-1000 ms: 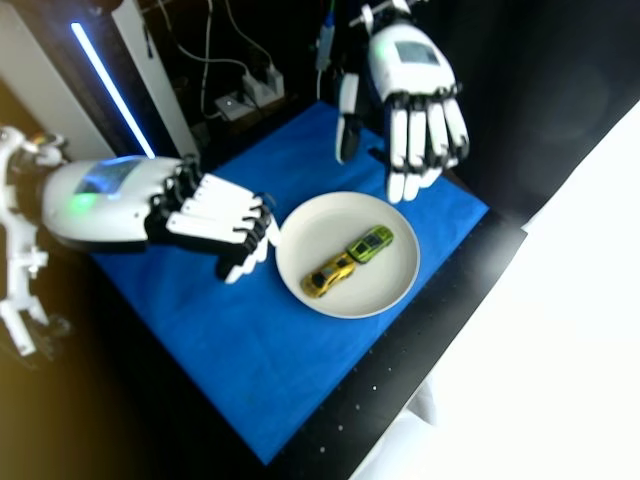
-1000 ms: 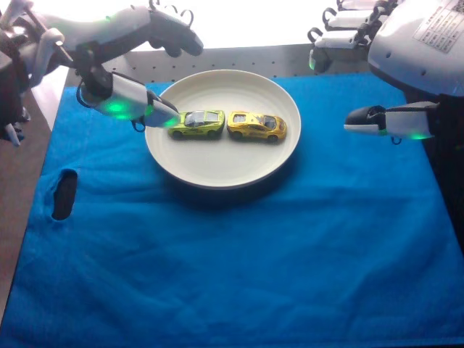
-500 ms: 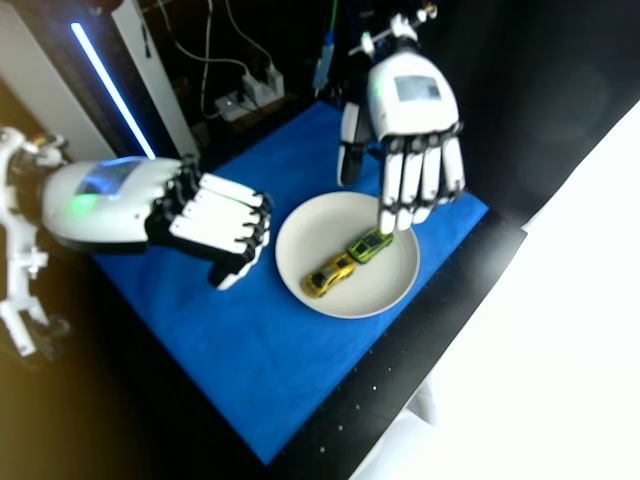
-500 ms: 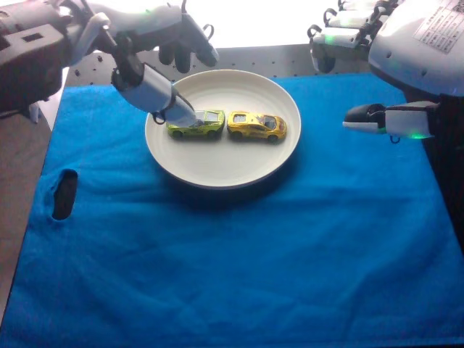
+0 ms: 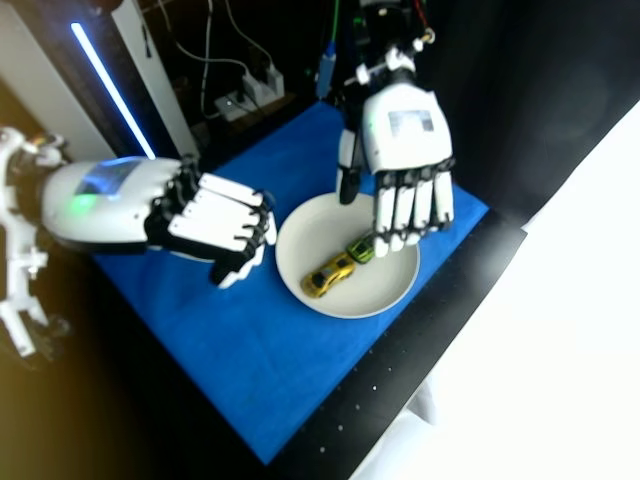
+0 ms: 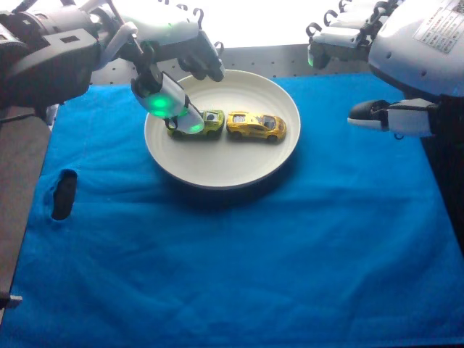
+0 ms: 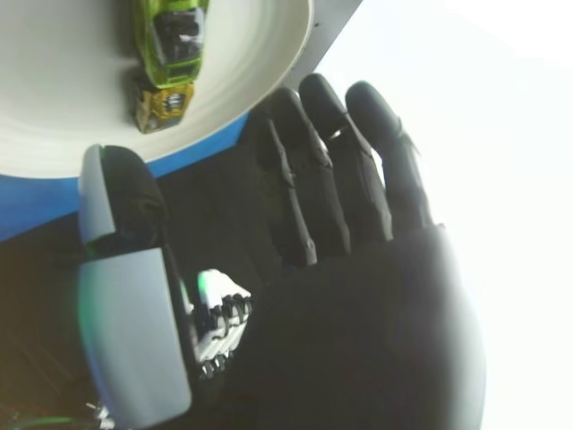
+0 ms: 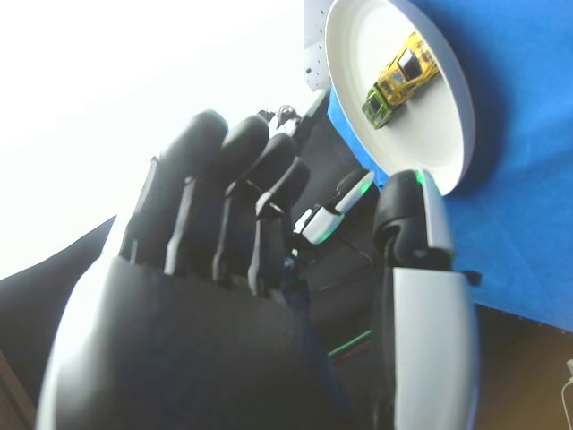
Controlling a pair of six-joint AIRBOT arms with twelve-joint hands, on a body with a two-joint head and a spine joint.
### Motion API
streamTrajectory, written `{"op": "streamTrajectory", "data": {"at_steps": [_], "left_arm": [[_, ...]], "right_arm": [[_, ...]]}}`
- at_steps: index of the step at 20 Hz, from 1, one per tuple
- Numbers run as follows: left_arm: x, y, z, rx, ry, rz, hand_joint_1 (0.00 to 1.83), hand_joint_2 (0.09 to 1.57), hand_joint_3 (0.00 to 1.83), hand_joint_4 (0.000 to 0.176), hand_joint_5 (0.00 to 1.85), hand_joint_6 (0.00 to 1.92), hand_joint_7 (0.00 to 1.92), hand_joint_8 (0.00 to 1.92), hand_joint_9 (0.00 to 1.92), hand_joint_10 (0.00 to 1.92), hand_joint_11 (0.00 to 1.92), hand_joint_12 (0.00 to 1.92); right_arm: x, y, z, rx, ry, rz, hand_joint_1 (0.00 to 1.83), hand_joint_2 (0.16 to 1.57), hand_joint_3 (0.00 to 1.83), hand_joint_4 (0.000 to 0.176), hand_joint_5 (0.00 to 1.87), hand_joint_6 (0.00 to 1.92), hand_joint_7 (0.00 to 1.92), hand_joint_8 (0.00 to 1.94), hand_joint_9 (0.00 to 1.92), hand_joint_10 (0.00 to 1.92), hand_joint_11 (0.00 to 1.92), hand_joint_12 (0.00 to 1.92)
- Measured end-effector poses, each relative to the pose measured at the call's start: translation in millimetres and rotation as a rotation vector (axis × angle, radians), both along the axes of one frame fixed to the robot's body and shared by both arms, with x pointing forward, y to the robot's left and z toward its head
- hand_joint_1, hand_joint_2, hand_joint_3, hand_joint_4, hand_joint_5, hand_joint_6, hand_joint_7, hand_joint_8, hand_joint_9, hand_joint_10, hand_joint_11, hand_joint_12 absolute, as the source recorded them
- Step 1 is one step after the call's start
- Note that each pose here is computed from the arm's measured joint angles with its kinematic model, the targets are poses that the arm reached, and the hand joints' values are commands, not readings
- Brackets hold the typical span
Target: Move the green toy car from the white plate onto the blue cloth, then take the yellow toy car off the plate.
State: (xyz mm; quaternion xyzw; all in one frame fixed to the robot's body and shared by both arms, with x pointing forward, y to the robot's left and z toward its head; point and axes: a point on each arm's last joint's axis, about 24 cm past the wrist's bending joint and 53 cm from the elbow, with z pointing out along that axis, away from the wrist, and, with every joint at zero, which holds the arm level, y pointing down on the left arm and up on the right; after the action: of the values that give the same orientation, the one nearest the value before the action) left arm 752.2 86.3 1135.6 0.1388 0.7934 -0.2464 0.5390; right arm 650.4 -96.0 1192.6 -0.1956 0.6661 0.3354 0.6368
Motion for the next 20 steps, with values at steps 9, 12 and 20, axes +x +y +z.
{"op": "streamTrajectory", "data": {"at_steps": [9,12,20], "left_arm": [[3,0.0,-28,0.027,0.056,0.016,0.92,0.96,0.00,0.000,0.70,0.00,0.76,0.01,0.55,0.60,0.17,1.58],[5,4.6,-30,0.032,0.060,0.026,0.98,0.95,0.00,0.000,0.74,0.00,0.84,0.21,0.50,1.18,0.35,1.79],[7,7.1,-42,0.046,0.085,0.038,1.02,0.96,0.00,0.000,0.79,0.01,0.62,0.89,0.54,1.30,0.45,1.82]], "right_arm": [[0,0,0,0.002,0.001,0.000,0.94,1.08,0.01,0.000,0.37,0.97,0.42,1.23,0.35,1.51,0.22,1.92],[0,0,0,0.001,0.001,0.000,0.94,1.08,0.01,0.000,0.36,1.01,0.42,1.23,0.35,1.51,0.15,1.92],[0,0,0,0.002,0.000,0.000,0.92,1.09,0.02,0.000,0.36,1.00,0.40,1.23,0.33,1.55,0.23,1.92]]}}
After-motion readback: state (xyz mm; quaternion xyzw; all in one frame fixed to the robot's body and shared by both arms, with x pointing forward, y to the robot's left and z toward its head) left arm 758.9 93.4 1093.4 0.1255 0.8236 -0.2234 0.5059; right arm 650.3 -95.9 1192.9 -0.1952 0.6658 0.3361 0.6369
